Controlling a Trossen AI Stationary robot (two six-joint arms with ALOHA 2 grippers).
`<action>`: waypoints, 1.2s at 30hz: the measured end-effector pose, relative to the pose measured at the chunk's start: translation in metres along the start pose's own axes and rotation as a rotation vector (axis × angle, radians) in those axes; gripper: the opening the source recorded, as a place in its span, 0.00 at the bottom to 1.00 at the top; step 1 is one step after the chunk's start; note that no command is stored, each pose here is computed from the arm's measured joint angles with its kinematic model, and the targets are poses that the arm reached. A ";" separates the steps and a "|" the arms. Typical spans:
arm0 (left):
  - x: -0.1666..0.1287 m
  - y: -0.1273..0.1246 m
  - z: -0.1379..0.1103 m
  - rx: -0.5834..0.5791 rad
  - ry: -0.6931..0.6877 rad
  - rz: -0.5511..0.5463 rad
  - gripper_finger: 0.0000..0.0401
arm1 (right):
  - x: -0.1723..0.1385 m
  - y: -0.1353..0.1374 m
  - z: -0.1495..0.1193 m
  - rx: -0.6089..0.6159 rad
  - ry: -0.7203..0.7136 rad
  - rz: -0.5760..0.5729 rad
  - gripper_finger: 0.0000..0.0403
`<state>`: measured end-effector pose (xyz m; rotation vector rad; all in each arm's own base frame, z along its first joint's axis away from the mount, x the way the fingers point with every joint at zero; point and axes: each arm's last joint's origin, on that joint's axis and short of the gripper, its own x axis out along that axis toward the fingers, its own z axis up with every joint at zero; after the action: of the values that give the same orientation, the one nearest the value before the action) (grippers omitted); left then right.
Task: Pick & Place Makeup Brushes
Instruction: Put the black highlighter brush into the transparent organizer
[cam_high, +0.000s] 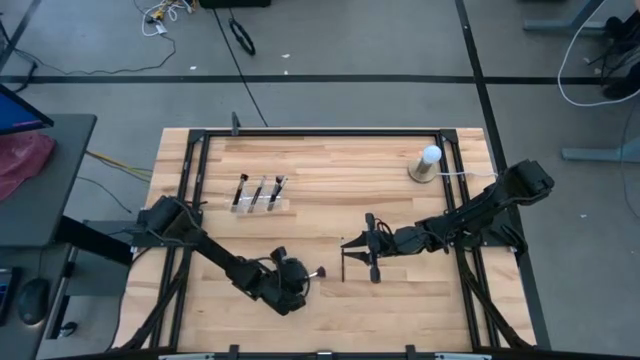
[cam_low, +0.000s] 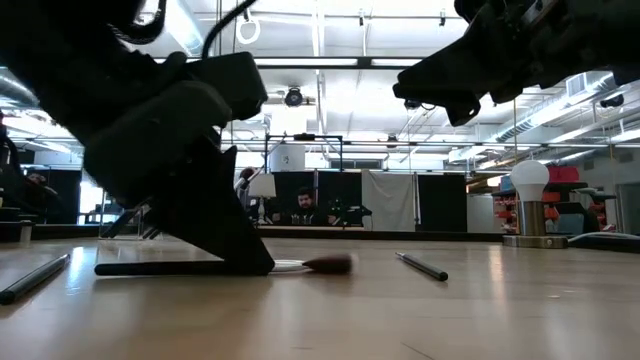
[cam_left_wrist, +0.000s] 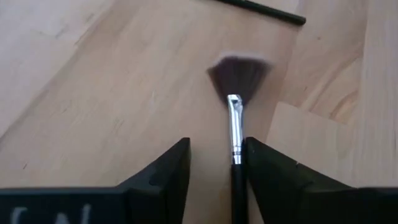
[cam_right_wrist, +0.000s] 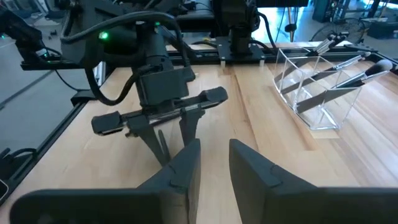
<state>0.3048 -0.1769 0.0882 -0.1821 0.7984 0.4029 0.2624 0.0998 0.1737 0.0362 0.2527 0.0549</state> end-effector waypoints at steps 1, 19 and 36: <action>0.002 0.002 0.001 -0.001 0.016 -0.007 0.38 | 0.000 0.000 0.000 0.000 0.000 0.000 0.21; 0.012 0.012 0.014 0.229 0.040 -0.029 0.06 | 0.000 0.000 -0.001 -0.014 0.016 -0.002 0.21; -0.019 0.040 0.092 0.265 -0.313 0.099 0.06 | 0.000 -0.012 -0.024 0.036 0.230 -0.131 0.23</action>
<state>0.3367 -0.1179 0.1646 0.1660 0.5462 0.4031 0.2567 0.0881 0.1504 0.0494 0.4857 -0.0761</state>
